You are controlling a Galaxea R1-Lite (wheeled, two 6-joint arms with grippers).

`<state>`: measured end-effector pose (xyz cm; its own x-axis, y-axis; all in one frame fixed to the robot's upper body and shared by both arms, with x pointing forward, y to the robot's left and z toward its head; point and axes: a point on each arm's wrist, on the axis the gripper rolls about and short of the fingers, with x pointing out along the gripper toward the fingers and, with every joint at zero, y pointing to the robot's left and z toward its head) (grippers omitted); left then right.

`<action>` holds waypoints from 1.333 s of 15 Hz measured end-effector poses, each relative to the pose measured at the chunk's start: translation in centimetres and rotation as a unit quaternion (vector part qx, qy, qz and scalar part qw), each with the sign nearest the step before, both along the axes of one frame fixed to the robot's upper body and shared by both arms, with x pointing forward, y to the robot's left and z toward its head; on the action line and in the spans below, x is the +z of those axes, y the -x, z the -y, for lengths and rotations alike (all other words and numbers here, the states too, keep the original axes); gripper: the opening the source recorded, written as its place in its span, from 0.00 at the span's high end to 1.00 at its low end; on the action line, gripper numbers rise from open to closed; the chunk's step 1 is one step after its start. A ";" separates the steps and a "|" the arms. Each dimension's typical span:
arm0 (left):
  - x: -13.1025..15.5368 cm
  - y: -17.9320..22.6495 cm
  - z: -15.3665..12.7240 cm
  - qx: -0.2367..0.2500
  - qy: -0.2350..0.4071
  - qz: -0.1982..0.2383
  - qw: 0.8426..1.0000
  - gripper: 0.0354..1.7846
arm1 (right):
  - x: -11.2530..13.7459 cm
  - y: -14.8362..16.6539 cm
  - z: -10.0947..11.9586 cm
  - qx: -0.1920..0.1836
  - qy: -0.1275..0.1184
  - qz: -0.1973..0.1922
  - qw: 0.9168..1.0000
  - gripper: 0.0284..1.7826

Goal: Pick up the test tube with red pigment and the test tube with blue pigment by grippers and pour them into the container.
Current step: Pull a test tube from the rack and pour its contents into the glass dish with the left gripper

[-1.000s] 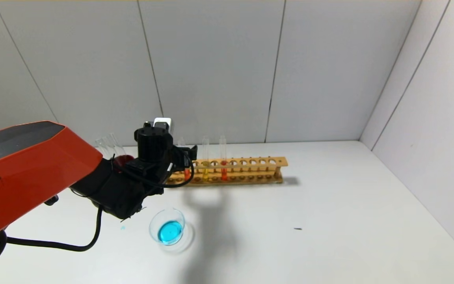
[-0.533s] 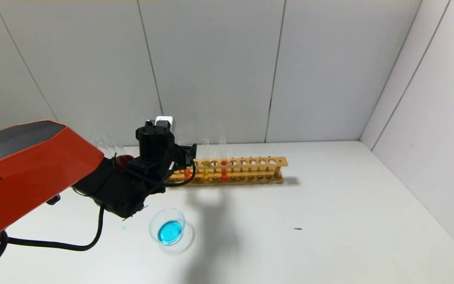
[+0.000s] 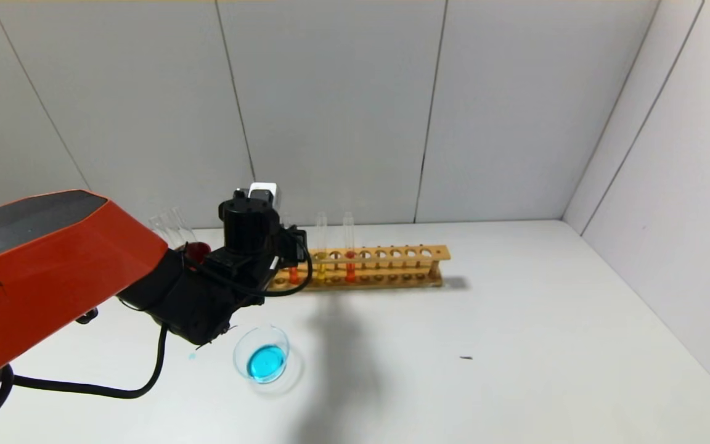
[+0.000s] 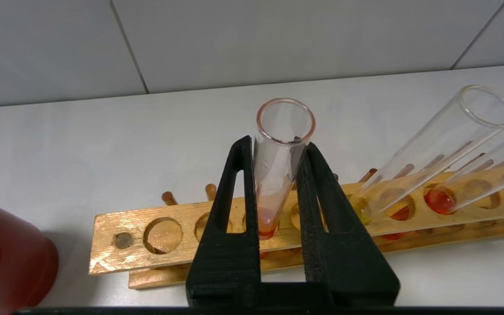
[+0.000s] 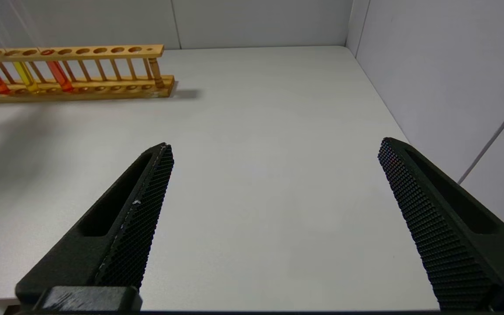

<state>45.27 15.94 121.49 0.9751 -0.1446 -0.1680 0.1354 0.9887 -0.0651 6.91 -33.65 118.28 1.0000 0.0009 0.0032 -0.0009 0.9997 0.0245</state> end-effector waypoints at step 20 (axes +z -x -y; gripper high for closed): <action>5.2 1.9 -0.7 -0.008 -0.022 0.021 1.000 0.85 | 0.0 0.0 0.0 0.000 0.000 0.000 1.000 0.04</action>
